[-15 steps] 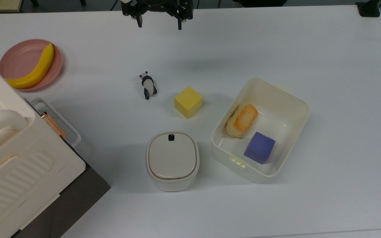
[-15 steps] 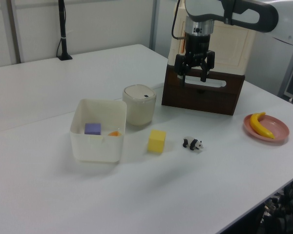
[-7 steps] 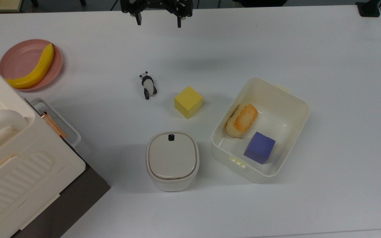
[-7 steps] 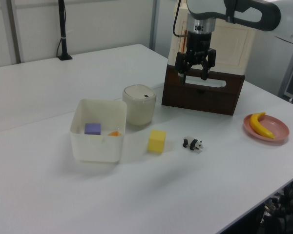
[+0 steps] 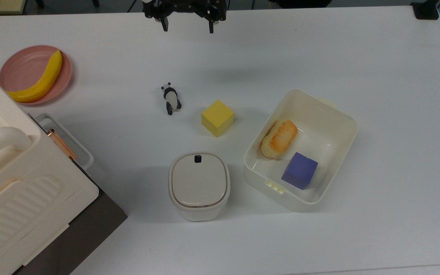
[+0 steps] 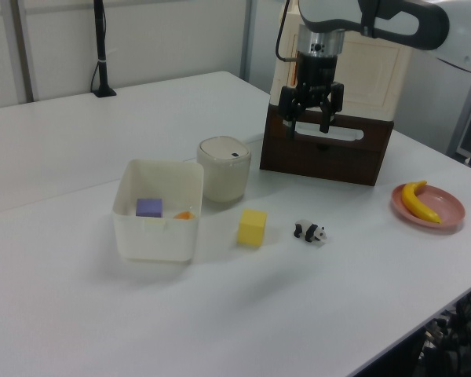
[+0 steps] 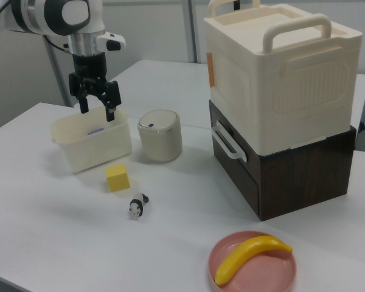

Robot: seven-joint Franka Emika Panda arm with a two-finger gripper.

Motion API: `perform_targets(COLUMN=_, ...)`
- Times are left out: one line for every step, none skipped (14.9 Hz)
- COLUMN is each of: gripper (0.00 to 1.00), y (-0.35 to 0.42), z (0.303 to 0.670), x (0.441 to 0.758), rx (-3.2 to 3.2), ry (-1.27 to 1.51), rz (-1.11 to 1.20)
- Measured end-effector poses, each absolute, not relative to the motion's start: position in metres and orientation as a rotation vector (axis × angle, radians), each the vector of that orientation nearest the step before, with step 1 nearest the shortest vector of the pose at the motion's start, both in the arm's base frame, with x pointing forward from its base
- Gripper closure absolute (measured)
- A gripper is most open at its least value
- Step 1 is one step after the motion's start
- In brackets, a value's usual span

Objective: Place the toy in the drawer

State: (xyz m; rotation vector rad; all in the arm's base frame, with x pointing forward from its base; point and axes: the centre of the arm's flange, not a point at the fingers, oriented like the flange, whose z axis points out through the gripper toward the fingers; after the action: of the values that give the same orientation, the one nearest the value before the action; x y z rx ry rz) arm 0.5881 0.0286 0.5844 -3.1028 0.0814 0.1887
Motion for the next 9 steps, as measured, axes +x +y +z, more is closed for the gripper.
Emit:
perform_targets(gripper=0.00, y=0.030, z=0.579, x=0.590, rx=-3.098, ry=0.060, rz=0.202)
perform_targets(gripper=0.00, y=0.032, z=0.578, x=0.590, rx=-3.092, ry=0.054, rz=0.207)
perform_targets(gripper=0.00, y=0.033, z=0.577, x=0.590, rx=-3.083, ry=0.051, rz=0.208)
perform_targets(gripper=0.00, y=0.031, z=0.578, x=0.591, rx=-3.083, ry=0.055, rz=0.205)
perform_targets(gripper=0.00, y=0.027, z=0.579, x=0.591, rx=-3.083, ry=0.066, rz=0.203)
perform_targets(gripper=0.00, y=0.017, z=0.580, x=0.591, rx=-3.082, ry=0.091, rz=0.198)
perform_targets(gripper=0.00, y=0.003, z=0.582, x=0.591, rx=-3.080, ry=0.126, rz=0.191)
perform_targets(gripper=0.00, y=-0.014, z=0.586, x=0.590, rx=-3.076, ry=0.157, rz=0.179)
perform_targets(gripper=0.00, y=-0.030, z=0.590, x=0.588, rx=-3.074, ry=0.181, rz=0.166)
